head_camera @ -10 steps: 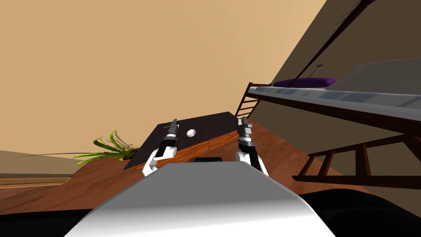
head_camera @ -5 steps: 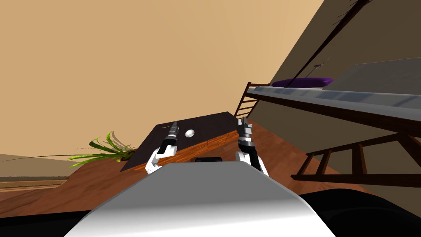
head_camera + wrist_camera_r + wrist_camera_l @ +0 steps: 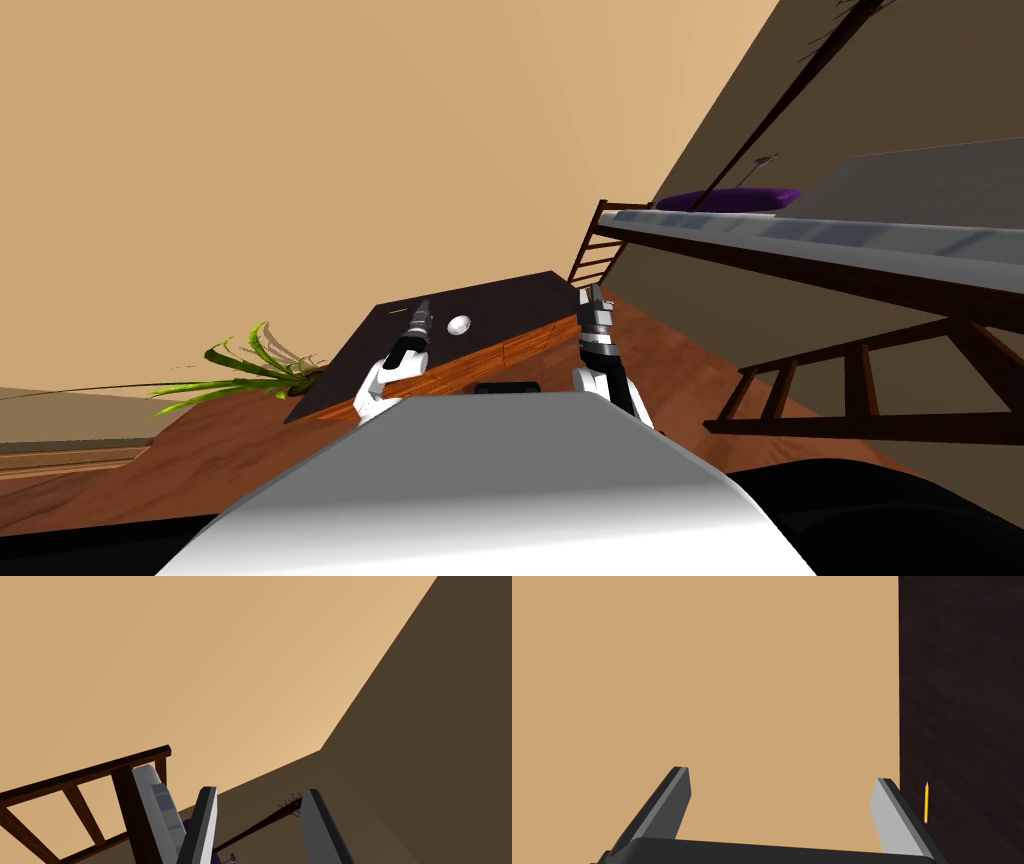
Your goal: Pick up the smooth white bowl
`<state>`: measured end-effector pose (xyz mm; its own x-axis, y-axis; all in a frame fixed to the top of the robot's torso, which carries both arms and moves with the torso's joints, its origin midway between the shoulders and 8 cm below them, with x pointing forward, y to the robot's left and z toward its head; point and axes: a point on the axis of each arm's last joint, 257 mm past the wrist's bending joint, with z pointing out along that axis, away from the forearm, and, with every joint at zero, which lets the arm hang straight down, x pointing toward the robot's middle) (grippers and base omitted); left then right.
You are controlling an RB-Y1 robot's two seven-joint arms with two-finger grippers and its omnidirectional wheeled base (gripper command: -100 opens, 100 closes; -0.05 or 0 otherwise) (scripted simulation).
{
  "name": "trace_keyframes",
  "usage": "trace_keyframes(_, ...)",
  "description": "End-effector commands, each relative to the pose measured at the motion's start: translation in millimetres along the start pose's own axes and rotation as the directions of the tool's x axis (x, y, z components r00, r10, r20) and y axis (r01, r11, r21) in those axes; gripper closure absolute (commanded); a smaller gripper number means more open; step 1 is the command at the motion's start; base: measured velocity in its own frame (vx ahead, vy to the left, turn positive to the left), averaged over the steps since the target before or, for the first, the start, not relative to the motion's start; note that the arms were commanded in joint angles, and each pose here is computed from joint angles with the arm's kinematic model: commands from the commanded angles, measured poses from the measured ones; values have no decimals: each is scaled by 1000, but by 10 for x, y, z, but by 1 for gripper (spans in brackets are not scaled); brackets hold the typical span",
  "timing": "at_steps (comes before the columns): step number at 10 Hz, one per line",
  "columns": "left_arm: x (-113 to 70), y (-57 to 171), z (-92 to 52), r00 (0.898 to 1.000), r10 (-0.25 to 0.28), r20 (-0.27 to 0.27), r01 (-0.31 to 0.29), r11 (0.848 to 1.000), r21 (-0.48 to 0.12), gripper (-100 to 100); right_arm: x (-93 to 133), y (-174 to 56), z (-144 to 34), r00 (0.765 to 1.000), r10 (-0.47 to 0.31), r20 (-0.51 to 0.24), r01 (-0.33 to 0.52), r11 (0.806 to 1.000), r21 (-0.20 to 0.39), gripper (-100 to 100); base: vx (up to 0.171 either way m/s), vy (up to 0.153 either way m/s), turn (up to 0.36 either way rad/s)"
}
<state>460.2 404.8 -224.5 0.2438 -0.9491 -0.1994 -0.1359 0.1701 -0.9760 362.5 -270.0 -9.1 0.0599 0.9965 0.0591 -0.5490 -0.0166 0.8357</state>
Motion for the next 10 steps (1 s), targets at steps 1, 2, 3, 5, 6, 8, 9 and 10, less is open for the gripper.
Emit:
trace_keyframes(1,-67,232,76,1000,-10,16,12,997,-70,-100,0,0,0,1000,0,0,0,1000,0,0,4,-22,-56)
trace_keyframes(2,-127,343,127,999,-21,31,24,994,-107,-100,0,0,0,1000,0,0,0,1000,0,0,5,-53,-116)
trace_keyframes(3,-126,456,118,999,-21,31,25,990,-137,-100,0,0,0,1000,0,0,0,1000,0,0,-2,-24,-31)
trace_keyframes(5,-179,659,150,998,-31,47,40,980,-197,-100,0,0,0,1000,0,0,0,1000,0,0,-14,-25,-52)
trace_keyframes(6,-226,758,185,997,-42,62,55,970,-236,-100,0,0,0,1000,0,0,0,1000,0,0,-10,-22,-56)
trace_keyframes(8,-261,1016,190,996,-52,77,73,950,-304,-100,0,0,0,1000,0,0,0,1000,0,0,-10,-25,-74)
trace_keyframes(9,-260,1049,184,996,-52,78,74,948,-310,-100,0,0,0,1000,0,0,0,1000,0,0,-1,-16,-49)
trace_keyframes(10,-289,1192,197,994,-63,93,92,930,-355,-100,0,0,0,1000,0,0,0,1000,0,0,0,-13,-87)
